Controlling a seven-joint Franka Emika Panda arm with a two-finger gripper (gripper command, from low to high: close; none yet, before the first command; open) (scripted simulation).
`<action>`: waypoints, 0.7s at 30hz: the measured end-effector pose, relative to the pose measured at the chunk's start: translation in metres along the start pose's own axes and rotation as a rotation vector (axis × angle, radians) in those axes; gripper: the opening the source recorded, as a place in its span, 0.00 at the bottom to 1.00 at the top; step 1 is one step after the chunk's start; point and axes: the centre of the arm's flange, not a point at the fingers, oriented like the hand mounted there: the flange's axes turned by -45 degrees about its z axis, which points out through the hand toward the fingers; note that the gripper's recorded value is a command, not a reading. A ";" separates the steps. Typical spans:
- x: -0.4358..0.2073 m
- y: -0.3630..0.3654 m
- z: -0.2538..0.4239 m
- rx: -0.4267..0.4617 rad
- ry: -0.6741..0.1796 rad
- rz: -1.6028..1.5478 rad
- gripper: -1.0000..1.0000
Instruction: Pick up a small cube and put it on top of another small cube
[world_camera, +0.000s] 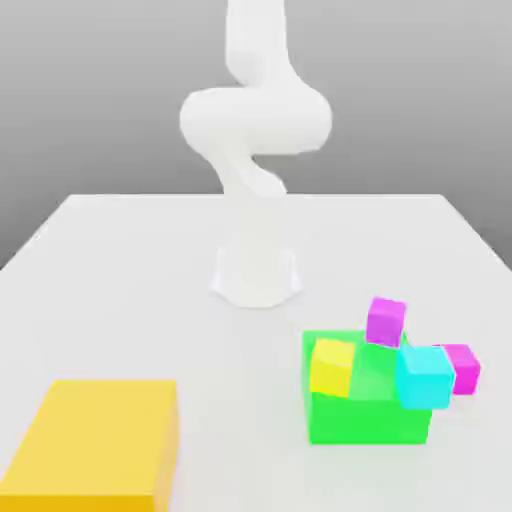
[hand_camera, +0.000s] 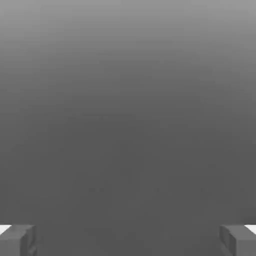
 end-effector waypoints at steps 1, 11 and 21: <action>-0.004 -0.015 0.025 0.026 -0.034 -0.063 0.50; -0.115 -0.178 0.211 0.277 -0.309 -0.675 0.50; -0.333 -0.299 0.287 0.534 -0.531 -1.328 0.50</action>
